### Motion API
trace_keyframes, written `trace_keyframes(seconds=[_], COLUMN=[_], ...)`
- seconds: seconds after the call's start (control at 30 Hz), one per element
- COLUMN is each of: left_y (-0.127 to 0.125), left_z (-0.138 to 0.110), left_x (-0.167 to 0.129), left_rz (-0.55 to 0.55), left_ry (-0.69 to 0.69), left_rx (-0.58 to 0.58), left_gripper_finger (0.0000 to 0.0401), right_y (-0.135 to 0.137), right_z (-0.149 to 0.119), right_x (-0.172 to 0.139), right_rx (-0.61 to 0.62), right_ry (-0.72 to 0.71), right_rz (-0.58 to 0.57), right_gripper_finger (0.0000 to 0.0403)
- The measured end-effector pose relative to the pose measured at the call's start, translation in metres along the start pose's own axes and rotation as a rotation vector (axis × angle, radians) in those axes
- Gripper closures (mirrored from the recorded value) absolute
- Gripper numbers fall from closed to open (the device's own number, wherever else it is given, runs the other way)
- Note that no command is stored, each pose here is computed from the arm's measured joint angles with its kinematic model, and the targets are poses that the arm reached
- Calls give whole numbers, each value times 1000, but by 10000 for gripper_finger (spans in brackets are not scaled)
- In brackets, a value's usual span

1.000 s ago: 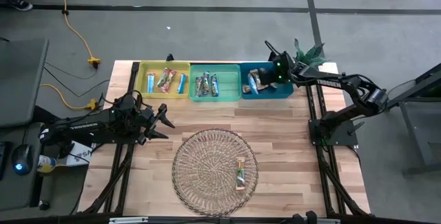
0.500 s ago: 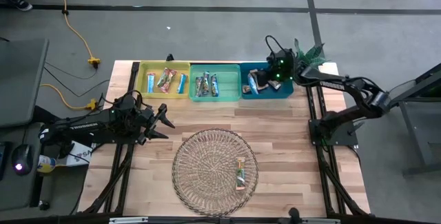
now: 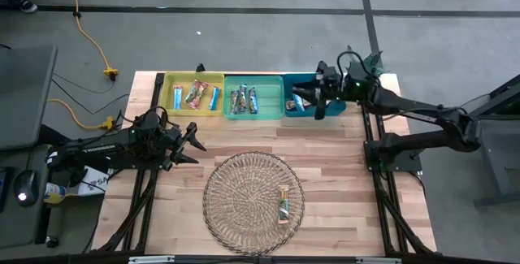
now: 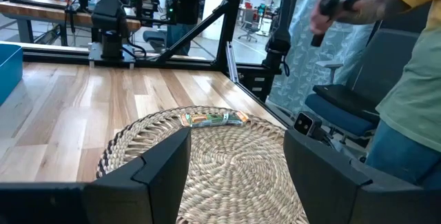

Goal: Pick and place Granola Bars by type
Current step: Put the yellow granola bar into the blue bin

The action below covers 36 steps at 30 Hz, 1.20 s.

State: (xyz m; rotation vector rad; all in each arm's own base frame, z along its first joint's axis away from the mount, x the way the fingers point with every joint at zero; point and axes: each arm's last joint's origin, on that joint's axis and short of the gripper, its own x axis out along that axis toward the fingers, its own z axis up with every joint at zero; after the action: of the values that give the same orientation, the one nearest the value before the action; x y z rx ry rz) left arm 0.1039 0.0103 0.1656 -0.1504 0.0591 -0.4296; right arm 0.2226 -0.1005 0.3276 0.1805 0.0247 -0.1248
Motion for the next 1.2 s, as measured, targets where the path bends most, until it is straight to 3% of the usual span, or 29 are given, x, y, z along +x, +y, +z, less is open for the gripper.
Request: trace_keyframes(seconds=[0.3, 0.5, 0.63, 0.8, 0.97, 1.2], left_y=[0, 0, 0, 0, 0, 0], left_z=[0, 0, 0, 0, 0, 0], left_x=[0, 0, 0, 0, 0, 0], left_rz=[0, 0, 0, 0, 0, 0], left_ry=[0, 1, 1, 1, 1, 1], left_rx=[0, -1, -1, 0, -1, -1], left_gripper_finger=[171, 171, 171, 171, 171, 171], right_y=[75, 117, 140, 170, 205, 261], right_z=[57, 92, 102, 97, 72, 18], right_x=[-7, -24, -30, -24, -8, 16], right_rx=[-222, -263, -190, 14, 221, 390], right_ry=[121, 165, 182, 207, 313, 508], right_rz=[19, -44, -67, -28, 32, 62], right_gripper_finger=[292, 292, 292, 292, 292, 292])
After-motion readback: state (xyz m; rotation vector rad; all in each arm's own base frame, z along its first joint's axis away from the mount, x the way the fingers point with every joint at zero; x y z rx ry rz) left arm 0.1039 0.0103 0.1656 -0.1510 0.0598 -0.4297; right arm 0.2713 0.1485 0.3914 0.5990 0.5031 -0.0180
